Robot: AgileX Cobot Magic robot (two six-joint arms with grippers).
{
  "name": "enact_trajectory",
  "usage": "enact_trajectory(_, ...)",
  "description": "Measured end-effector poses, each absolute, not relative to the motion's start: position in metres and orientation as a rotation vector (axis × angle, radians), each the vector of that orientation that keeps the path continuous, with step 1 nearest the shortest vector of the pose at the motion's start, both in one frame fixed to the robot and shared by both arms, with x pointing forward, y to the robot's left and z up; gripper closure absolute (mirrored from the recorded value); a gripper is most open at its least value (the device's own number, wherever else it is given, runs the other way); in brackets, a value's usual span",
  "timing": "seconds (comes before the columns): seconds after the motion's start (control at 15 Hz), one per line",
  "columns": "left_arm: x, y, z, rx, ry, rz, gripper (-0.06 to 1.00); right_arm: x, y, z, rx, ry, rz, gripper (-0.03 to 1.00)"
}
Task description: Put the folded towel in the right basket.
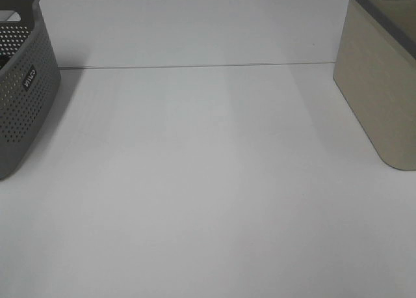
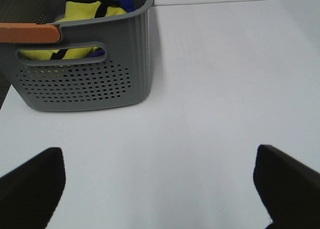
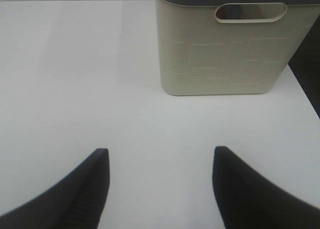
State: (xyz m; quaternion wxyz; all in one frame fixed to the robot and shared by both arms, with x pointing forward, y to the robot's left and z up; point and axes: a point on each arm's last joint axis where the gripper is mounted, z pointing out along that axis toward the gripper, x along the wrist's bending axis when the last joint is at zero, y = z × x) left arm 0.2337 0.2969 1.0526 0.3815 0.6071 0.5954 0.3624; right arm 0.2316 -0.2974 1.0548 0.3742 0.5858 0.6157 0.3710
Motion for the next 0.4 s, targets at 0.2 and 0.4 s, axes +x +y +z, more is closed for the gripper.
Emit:
enact_trajectory(0.2,0.2337,0.2969,1.0526,1.549,1.519,0.925,-0.03,0.2316,-0.2974,1.0548,1.5,1.577,0.95,0.38)
enact_trajectory(0.4,0.2337,0.2969,1.0526,1.549,1.519,0.925,-0.03,0.2316,-0.2974,1.0548,1.5,1.577,0.95,0.38)
